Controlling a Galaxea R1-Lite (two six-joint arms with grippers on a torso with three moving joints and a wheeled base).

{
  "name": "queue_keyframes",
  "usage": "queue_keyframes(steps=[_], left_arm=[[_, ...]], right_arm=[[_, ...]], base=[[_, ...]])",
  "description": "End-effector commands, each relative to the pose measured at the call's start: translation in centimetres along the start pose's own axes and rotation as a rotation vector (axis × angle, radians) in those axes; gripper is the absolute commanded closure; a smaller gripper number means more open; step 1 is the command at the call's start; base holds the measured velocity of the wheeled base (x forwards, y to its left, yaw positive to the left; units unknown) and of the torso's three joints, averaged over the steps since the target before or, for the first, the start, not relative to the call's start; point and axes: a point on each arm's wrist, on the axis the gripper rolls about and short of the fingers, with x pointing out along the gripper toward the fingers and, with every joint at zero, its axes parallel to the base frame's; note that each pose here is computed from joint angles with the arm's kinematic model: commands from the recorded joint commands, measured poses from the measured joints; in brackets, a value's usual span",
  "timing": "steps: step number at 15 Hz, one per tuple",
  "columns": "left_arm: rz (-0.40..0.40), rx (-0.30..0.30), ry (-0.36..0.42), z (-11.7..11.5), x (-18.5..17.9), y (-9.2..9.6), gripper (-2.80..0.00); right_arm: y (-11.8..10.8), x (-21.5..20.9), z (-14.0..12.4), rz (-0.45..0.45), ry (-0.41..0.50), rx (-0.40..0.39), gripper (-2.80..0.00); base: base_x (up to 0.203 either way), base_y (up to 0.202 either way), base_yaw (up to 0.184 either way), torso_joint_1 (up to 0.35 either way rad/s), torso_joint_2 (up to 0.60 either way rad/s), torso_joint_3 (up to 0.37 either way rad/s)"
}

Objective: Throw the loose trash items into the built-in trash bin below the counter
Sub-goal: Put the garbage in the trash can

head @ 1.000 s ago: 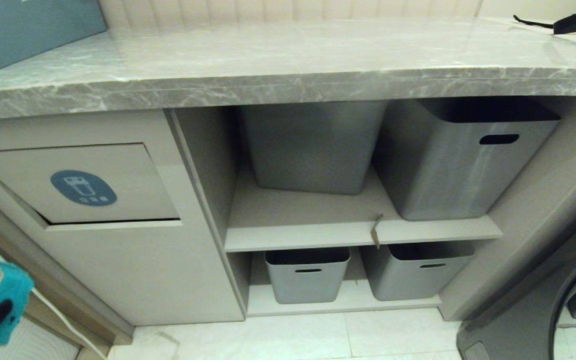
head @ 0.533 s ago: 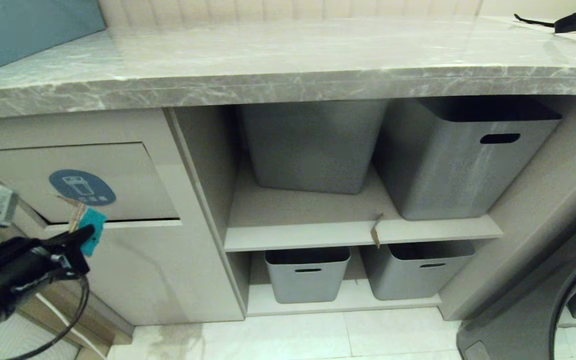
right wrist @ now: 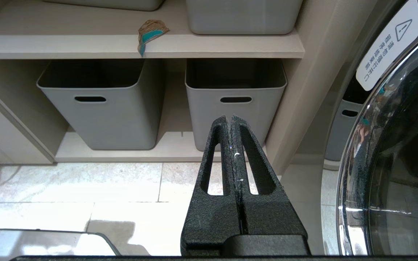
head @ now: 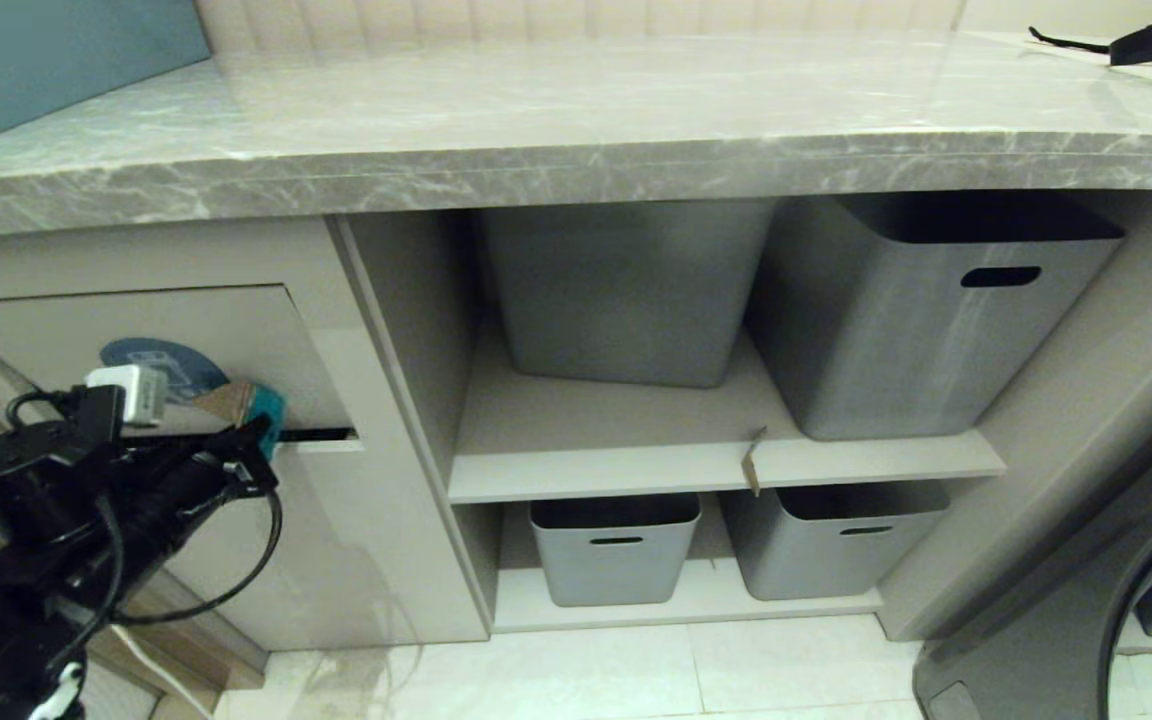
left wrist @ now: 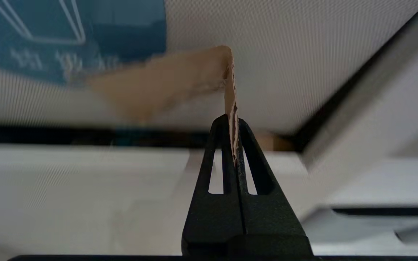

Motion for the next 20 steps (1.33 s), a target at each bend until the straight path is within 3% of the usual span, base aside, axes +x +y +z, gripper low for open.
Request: queue_keyframes(steps=[1,3,12,13,20], left_arm=[[-0.002,-0.006,0.032,-1.8,1.9,0.2,0.0],[-0.006,-0.023,0.044,-2.6,3.0,0.2,0.0],[-0.009,-0.03,-0.047,-1.7,6.0,0.4,0.0],[-0.01,-0.027,-0.052,-1.6,6.1,0.3,-2.8],[-0.01,-0.038,-0.065,-1.1,5.9,0.2,-2.8]], right_arm=[[0.0,0.0,0.0,0.001,0.001,0.0,0.0],[0.0,0.0,0.0,0.001,0.0,-0.001,0.0],[0.0,0.0,0.0,0.001,0.0,0.0,0.0],[0.0,0.0,0.0,0.001,0.0,0.0,0.0],[0.0,0.0,0.0,0.001,0.0,0.0,0.0]], base=[[0.0,0.0,0.0,0.0,0.0,0.0],[0.0,0.0,0.0,0.0,0.0,0.0],[0.0,0.0,0.0,0.0,0.0,0.0],[0.0,0.0,0.0,0.0,0.0,0.0],[0.0,0.0,0.0,0.0,0.0,0.0]])
